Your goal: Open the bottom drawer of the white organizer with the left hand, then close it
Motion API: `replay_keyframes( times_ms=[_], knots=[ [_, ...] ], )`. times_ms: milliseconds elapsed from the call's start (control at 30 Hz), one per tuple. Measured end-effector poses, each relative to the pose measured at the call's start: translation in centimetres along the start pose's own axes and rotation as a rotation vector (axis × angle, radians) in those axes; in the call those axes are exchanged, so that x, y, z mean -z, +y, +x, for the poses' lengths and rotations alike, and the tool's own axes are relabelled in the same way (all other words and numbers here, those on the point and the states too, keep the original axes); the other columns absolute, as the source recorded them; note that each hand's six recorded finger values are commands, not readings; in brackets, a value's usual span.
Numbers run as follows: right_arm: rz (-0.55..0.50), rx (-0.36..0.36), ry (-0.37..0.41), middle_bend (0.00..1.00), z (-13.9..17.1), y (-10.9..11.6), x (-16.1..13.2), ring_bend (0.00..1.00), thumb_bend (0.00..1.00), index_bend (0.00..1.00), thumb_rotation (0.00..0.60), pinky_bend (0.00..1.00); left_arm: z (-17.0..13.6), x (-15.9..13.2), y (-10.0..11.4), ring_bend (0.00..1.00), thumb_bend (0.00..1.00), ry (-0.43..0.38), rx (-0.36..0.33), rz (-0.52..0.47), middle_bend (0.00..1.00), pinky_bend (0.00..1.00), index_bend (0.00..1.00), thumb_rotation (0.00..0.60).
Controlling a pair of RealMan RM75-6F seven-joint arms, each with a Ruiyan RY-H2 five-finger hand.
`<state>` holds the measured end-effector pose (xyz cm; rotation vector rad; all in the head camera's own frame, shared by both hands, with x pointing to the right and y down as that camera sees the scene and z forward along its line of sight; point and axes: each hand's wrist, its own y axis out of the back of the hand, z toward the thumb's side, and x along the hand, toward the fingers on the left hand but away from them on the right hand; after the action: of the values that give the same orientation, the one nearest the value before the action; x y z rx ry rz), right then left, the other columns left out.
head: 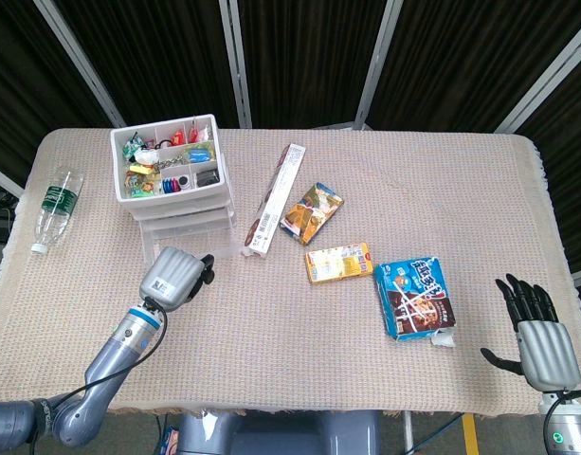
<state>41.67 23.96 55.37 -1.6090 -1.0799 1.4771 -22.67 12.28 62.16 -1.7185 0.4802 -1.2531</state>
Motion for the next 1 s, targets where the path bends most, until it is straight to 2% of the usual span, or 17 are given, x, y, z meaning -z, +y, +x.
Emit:
replay_keyframes(
  times_ms=[300,433,533,600,700,867,933,1000],
  knots=[
    [-0.001,-0.006,-0.001,0.00,0.0,-0.1,0.0,0.00,0.01,0.05,0.600,0.00,3.3,4.5,0.5,0.94,0.49,0.113,-0.006,0.055,1.00,0.79,0.52,0.600],
    [0.001,-0.010,-0.002,0.00,-0.1,-0.2,0.0,0.00,0.01,0.05,0.600,0.00,4.6,6.0,0.5,0.93,0.49,0.154,-0.010,0.048,1.00,0.79,0.47,0.600],
    [0.002,-0.009,-0.003,0.00,-0.1,-0.1,0.0,0.00,0.01,0.05,0.600,0.00,5.2,6.6,0.1,0.92,0.39,0.175,-0.005,0.040,1.00,0.78,0.37,0.600],
    [0.003,-0.007,-0.004,0.00,-0.1,-0.1,0.0,0.00,0.01,0.05,0.600,0.00,5.4,6.7,-0.2,0.91,0.27,0.179,-0.002,0.030,1.00,0.77,0.30,0.600],
    [0.003,-0.010,-0.004,0.00,-0.1,-0.1,0.0,0.00,0.01,0.05,0.600,0.00,5.3,6.7,-0.4,0.89,0.21,0.172,-0.004,0.031,0.98,0.75,0.27,0.600],
    [0.006,-0.007,-0.005,0.00,-0.1,-0.1,0.1,0.00,0.01,0.05,0.600,0.00,4.9,6.3,-0.2,0.80,0.21,0.144,-0.024,0.052,0.88,0.66,0.26,0.600],
    [0.007,-0.008,-0.006,0.00,-0.1,-0.1,0.1,0.00,0.01,0.05,0.600,0.00,4.5,6.1,-0.1,0.72,0.21,0.125,-0.039,0.063,0.79,0.60,0.26,0.600],
    [0.008,-0.006,-0.006,0.00,-0.1,-0.1,0.1,0.00,0.01,0.05,0.600,0.00,4.0,5.8,0.0,0.59,0.21,0.102,-0.060,0.083,0.63,0.53,0.27,0.600]
  ],
)
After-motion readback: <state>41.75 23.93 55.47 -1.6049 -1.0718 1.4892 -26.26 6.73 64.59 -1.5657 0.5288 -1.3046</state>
